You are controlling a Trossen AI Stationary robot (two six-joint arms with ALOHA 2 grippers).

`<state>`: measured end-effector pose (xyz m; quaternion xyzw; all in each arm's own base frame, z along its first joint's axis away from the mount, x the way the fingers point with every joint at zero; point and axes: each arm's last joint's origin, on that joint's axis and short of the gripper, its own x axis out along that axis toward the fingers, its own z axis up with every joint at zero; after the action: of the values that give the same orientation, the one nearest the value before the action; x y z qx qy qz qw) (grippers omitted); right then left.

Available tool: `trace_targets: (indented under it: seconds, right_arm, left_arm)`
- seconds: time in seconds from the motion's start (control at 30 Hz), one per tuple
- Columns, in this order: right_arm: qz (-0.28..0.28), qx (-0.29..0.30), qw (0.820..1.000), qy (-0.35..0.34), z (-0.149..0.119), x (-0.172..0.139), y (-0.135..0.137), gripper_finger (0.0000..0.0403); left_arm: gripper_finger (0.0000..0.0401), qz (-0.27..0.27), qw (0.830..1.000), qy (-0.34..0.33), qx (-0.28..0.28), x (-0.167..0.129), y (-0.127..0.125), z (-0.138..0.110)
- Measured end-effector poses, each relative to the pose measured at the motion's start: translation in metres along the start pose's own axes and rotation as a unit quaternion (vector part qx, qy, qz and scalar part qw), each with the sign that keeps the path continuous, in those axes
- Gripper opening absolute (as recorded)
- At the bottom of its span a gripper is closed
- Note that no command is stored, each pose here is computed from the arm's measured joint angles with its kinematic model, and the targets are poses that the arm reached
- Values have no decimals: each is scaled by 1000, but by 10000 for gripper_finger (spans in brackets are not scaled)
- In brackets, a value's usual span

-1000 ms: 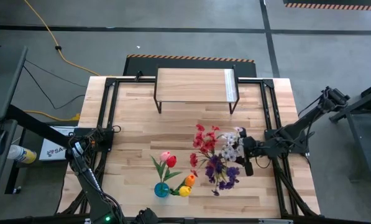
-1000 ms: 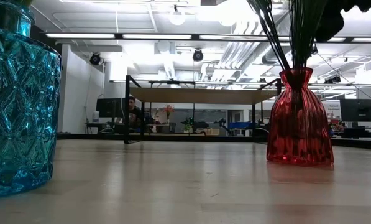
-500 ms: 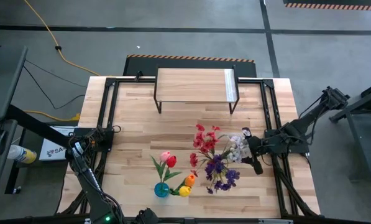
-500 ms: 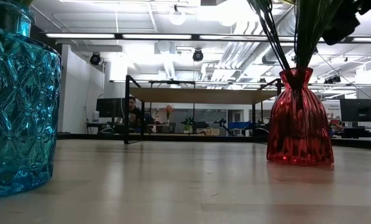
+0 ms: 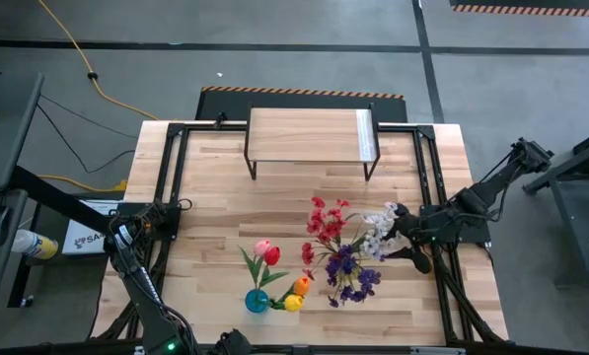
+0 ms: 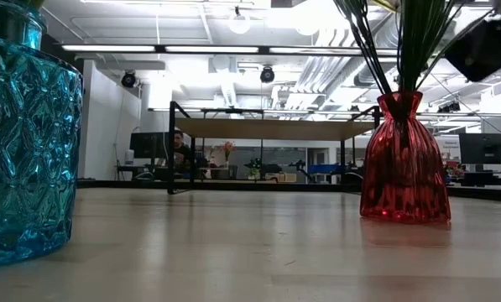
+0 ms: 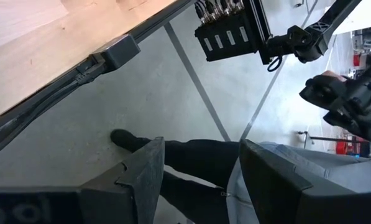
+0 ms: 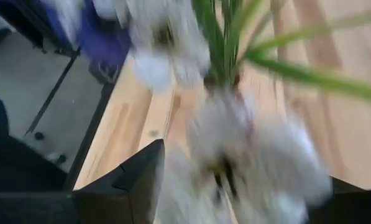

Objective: Pick and place flowers into a vace then onto a shelf
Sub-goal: Put the white flowers into the red transparent vase

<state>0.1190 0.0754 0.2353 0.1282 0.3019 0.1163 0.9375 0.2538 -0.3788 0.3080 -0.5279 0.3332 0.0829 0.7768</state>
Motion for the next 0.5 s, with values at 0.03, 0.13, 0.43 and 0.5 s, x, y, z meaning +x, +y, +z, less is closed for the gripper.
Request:
trace_targets:
  seconds: [0.03, 0.13, 0.43, 0.5]
  right_arm:
    - [2, 7, 1000, 13, -2, 0, -1, 216]
    - [0, 39, 998, 50, -8, -1, -3, 217]
    - [-38, 103, 988, 112, -20, -3, -9, 217]
    - [-41, 115, 986, 117, -21, -3, -10, 217]
  left_arm:
    - [239, 0, 1000, 0, -1, 0, 0, 0]
    - [239, -1, 1000, -4, -2, 0, 0, 0]
    - [239, -3, 1000, -13, -2, 0, 0, 1]
    - [239, -3, 1000, -13, -2, 0, 0, 1]
